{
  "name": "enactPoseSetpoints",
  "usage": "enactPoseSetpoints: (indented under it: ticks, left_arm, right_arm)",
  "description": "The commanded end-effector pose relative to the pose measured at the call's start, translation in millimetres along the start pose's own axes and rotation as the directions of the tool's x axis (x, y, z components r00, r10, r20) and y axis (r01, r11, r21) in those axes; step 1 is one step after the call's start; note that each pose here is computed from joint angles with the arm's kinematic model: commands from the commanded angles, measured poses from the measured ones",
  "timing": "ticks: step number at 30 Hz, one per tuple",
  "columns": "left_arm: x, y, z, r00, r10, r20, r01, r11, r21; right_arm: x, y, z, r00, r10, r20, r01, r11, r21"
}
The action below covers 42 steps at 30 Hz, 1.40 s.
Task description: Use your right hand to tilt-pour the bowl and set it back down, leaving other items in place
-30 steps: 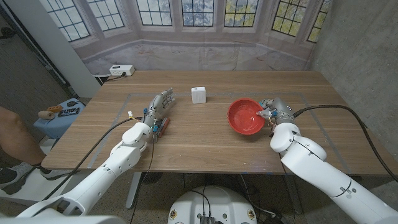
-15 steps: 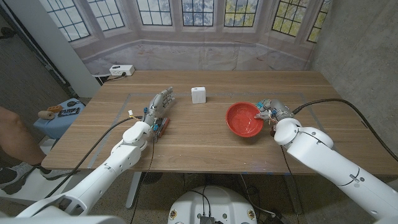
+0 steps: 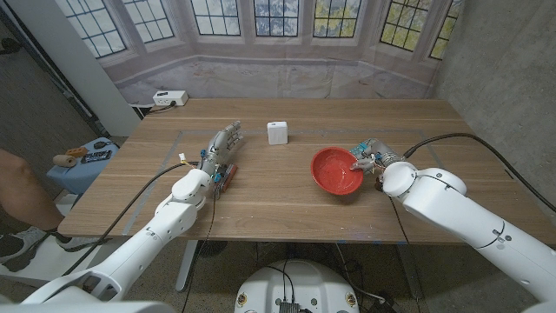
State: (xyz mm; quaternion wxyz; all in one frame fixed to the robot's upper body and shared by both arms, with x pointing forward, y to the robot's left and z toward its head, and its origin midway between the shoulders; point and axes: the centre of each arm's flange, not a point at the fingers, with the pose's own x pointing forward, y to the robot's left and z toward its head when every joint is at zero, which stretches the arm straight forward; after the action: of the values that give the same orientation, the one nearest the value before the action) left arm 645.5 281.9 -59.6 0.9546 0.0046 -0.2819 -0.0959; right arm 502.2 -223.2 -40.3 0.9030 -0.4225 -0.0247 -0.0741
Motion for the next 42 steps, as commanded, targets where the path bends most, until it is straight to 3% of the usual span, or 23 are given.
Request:
enactPoseSetpoints:
  ticks: [1,13,42]
  left_arm:
    - [-3.4,-0.4,-1.0,1.000,0.002,-0.015,-0.002,1.000,0.010]
    - [0.0,-9.8,9.7,1.000,-0.022,0.015,0.021,1.000,0.023]
    - [-3.2,-9.0,2.5,1.000,-0.012,-0.004,0.012,1.000,0.010]
  right_arm:
    - [4.4,7.4,-2.6,0.995,0.093,-0.023,-0.093,0.996,0.004]
    - [6.9,10.6,-4.5,0.992,0.123,-0.039,-0.122,0.992,0.019]
    - [10.4,7.0,2.5,0.979,0.183,-0.094,-0.193,0.975,-0.108]
